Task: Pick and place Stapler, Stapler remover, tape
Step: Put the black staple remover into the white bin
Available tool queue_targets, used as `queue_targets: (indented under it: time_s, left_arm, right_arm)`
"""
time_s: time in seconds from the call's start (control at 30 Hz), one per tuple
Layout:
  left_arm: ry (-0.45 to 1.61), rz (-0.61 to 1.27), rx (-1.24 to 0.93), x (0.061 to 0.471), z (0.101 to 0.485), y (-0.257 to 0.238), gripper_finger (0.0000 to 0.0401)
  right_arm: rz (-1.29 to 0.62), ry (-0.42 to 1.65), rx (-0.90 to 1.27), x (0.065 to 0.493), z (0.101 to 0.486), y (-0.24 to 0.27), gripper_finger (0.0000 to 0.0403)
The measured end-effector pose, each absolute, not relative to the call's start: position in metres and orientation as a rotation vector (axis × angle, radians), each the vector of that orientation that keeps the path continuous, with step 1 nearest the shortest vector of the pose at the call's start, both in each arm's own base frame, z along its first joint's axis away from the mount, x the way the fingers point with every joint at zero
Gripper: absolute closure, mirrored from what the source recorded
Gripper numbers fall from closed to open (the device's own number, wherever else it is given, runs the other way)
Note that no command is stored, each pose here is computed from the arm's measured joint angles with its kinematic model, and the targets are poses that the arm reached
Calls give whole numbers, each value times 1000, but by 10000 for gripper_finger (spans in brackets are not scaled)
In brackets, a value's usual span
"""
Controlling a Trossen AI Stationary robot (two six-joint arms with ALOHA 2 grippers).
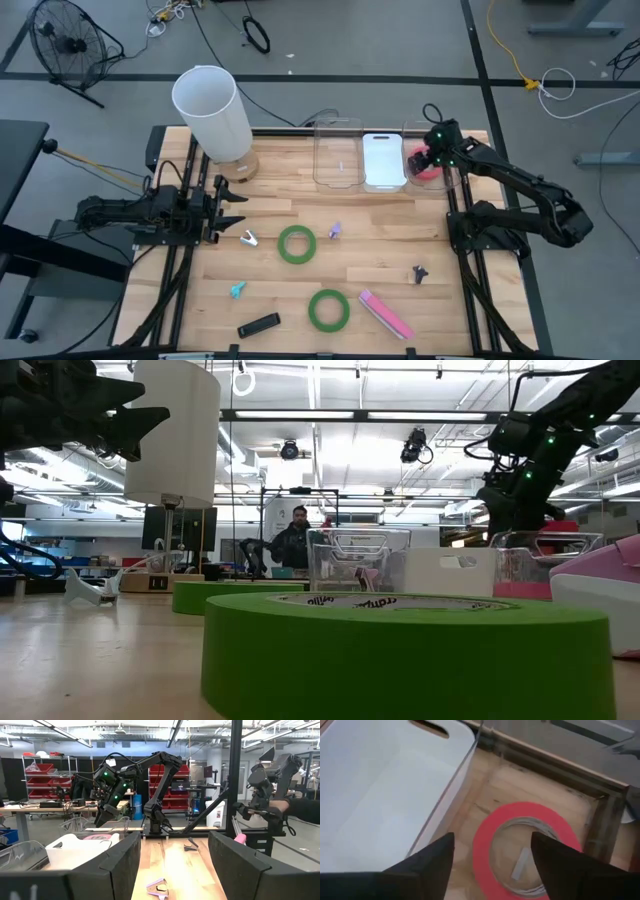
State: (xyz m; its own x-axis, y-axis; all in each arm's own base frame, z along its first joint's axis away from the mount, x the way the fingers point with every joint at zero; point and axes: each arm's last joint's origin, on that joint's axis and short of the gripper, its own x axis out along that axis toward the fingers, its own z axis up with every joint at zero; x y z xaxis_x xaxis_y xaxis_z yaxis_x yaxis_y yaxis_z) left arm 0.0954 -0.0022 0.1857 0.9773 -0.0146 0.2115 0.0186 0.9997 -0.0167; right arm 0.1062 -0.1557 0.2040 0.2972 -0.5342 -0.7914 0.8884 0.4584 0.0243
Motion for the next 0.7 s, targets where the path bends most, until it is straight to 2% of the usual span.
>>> queue_targets:
  time_s: [0.13, 0.23, 0.47, 0.7]
  left_arm:
    - [-213, -16, -19, 95, 186, -2, 165]
    - [-213, -17, -19, 95, 186, -2, 165]
    - [-213, -17, -19, 95, 186, -2, 165]
    - [-213, -17, -19, 95, 186, -2, 165]
  right_arm:
    - [-994, 768, 519, 108, 211, -157, 136]
    - [-910, 691, 538, 113, 227, -156, 146]
    - [-473, 558, 567, 146, 263, -131, 169]
    - [-191, 574, 553, 182, 269, -80, 181]
